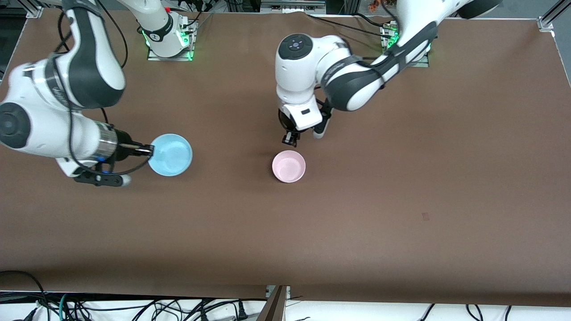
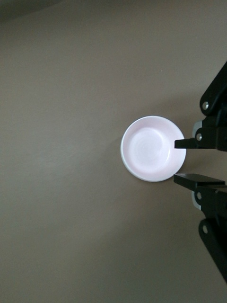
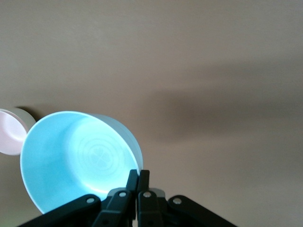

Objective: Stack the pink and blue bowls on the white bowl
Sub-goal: 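Open the left gripper and lift it away from the pink bowl, then carry the blue bowl over the pink bowl while the left gripper withdraws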

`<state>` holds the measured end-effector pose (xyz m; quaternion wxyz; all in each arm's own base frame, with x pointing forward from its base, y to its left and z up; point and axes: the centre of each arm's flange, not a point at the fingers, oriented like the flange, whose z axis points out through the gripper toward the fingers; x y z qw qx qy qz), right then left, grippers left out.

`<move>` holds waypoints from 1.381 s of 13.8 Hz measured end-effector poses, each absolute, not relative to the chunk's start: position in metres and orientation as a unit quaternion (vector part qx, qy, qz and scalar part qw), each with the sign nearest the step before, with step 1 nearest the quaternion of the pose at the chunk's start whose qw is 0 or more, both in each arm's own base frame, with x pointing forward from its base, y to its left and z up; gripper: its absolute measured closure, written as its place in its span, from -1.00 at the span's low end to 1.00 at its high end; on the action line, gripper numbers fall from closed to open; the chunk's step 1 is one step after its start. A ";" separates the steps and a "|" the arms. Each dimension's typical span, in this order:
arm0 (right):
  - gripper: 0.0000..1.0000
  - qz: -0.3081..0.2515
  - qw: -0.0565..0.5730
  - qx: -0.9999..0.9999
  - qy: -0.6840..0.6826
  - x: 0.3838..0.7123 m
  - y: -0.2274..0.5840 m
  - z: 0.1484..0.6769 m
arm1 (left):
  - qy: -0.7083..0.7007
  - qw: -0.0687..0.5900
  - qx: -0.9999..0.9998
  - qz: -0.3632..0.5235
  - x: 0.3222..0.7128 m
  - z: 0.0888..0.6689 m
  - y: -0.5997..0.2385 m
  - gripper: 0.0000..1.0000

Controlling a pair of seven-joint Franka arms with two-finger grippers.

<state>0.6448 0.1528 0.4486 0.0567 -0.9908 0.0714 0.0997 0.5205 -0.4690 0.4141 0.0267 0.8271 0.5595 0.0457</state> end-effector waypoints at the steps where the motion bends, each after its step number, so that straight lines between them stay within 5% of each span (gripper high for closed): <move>1: 0.96 0.095 0.060 -0.990 0.081 0.646 0.170 0.443 | 0.548 0.013 0.836 0.037 0.530 0.432 -0.450 0.43; 6: 0.96 0.079 0.061 -0.988 0.119 0.641 0.253 0.401 | 0.501 0.003 0.866 0.016 0.584 0.519 -0.319 0.43; 11: 0.96 0.070 0.055 -0.983 0.159 0.598 0.382 0.349 | 0.419 -0.009 0.908 -0.007 0.587 0.603 -0.158 0.42; 19: 0.96 0.077 0.086 -0.974 0.197 0.569 0.444 0.314 | 0.198 -0.026 0.980 -0.019 0.593 0.615 0.015 0.30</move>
